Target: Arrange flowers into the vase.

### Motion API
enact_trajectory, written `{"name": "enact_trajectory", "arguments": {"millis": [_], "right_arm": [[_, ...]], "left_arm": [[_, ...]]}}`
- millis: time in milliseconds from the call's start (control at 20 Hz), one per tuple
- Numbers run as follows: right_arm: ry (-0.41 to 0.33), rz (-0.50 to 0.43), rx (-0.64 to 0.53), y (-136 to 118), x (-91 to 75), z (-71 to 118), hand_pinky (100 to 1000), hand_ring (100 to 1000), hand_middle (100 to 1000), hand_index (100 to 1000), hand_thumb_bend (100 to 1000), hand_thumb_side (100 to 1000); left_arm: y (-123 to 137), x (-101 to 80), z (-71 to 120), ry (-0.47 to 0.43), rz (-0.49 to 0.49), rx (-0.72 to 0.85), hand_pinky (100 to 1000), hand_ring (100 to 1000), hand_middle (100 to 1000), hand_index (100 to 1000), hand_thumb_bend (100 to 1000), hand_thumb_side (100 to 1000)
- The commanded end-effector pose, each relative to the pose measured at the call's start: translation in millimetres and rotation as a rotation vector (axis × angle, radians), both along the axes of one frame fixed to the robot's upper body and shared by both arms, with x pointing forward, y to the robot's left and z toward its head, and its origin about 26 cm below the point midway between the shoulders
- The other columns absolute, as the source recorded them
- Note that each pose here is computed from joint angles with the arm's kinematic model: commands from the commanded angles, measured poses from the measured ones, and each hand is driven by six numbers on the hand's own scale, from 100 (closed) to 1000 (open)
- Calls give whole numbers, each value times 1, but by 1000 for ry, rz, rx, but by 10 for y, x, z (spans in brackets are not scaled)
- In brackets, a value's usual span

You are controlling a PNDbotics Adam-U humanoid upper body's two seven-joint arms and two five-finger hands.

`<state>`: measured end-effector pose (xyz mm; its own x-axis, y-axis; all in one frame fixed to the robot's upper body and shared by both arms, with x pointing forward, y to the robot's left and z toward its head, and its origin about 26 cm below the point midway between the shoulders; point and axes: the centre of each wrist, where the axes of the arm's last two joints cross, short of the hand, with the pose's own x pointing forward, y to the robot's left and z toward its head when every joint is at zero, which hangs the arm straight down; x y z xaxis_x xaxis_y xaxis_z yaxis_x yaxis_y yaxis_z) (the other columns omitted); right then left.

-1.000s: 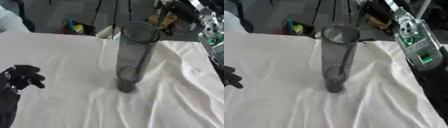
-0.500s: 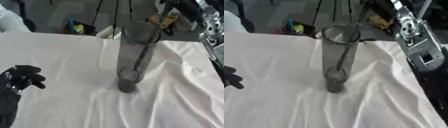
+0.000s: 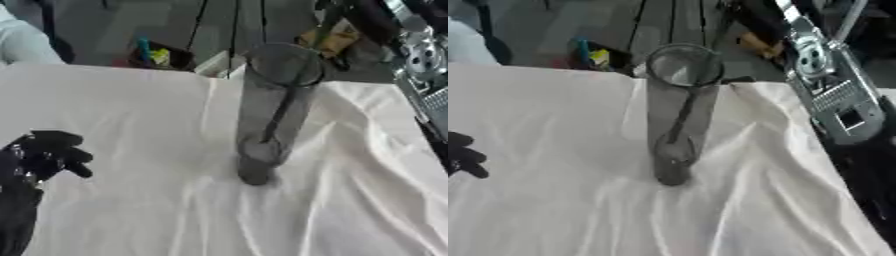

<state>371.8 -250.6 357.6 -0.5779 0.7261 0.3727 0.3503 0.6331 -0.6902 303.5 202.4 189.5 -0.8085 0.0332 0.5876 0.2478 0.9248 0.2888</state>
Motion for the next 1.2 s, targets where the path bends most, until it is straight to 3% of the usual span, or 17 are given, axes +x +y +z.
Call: {"name": "enact_trajectory", "arguments": {"millis": [50, 350, 750, 1200], "right_arm": [[-45, -14, -52, -17, -45, 90, 533, 781, 491, 499, 100, 924], [-38, 1, -149, -16, -50, 68, 564, 813, 526, 545, 100, 998], [-18, 31, -349, -48, -89, 99, 664, 895, 683, 717, 100, 1000], [-2, 64, -438, -98, -132, 128, 710, 947, 759, 801, 100, 1000]], "left_arm": [[-27, -22, 80, -33, -14, 10, 521, 620, 663, 708, 100, 1000], [-25, -22, 80, -32, -14, 12, 521, 621, 664, 708, 100, 1000], [-24, -23, 77, -30, -15, 15, 521, 622, 664, 708, 100, 1000], [-24, -24, 74, -29, -17, 22, 521, 623, 665, 708, 100, 1000]]}}
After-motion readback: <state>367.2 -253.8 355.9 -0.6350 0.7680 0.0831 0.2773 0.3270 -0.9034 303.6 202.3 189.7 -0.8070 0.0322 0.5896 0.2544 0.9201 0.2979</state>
